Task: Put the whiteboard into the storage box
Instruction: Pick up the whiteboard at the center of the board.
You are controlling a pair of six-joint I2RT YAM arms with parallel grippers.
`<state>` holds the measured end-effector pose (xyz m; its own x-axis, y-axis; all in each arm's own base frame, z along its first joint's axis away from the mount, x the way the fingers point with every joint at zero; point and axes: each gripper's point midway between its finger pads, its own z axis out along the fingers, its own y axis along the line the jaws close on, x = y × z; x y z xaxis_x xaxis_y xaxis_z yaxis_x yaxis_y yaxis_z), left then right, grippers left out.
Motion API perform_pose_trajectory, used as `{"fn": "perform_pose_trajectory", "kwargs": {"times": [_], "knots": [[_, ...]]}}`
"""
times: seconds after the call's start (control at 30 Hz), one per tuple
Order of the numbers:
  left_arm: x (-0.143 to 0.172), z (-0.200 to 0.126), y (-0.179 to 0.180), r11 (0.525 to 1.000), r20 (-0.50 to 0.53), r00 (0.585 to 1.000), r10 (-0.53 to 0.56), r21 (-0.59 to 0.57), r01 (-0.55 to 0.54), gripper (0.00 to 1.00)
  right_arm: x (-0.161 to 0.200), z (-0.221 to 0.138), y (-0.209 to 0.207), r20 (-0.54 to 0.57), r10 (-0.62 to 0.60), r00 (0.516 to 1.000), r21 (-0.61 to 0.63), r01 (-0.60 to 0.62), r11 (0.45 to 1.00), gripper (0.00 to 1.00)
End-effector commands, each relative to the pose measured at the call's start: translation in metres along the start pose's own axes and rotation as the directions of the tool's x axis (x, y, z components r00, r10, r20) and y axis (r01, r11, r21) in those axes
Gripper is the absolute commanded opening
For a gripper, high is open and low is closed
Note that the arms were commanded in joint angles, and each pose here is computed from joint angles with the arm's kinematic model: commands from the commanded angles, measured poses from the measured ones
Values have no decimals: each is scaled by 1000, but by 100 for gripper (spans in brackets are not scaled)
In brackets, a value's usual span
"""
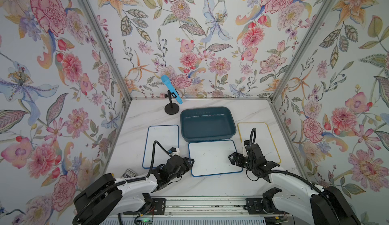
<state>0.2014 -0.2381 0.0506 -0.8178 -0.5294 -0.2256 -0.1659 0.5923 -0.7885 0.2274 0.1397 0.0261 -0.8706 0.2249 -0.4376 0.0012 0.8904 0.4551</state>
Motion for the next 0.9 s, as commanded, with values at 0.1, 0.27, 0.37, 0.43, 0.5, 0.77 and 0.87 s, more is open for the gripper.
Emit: {"fn": "perform_pose_trajectory", "kwargs": {"times": [0.1, 0.27, 0.37, 0.43, 0.5, 0.77, 0.87], "knots": [[47, -22, -95, 908, -264, 964, 27, 410, 86, 28, 147, -18, -9, -573, 117, 811, -13, -151, 988, 84], [59, -17, -91, 914, -315, 947, 64, 399, 71, 36, 153, -15, -6, -590, 108, 800, -24, -151, 988, 81], [68, -4, -62, 968, -350, 932, 89, 251, 2, 44, 157, -14, -10, -600, 109, 793, -2, -138, 990, 78], [69, 0, -39, 989, -359, 927, 107, 133, -63, 44, 158, -14, -11, -602, 108, 791, 1, -135, 991, 76], [70, -1, -30, 990, -366, 921, 135, 97, -107, 45, 157, -15, -11, -594, 100, 799, -8, -130, 991, 75], [61, -7, -28, 992, -318, 943, 101, 108, -70, 41, 152, -20, -13, -563, 92, 821, -4, -114, 994, 76], [57, -11, -25, 992, -298, 951, 80, 116, -47, 42, 152, -20, -15, -562, 98, 822, 5, -115, 993, 76]]}}
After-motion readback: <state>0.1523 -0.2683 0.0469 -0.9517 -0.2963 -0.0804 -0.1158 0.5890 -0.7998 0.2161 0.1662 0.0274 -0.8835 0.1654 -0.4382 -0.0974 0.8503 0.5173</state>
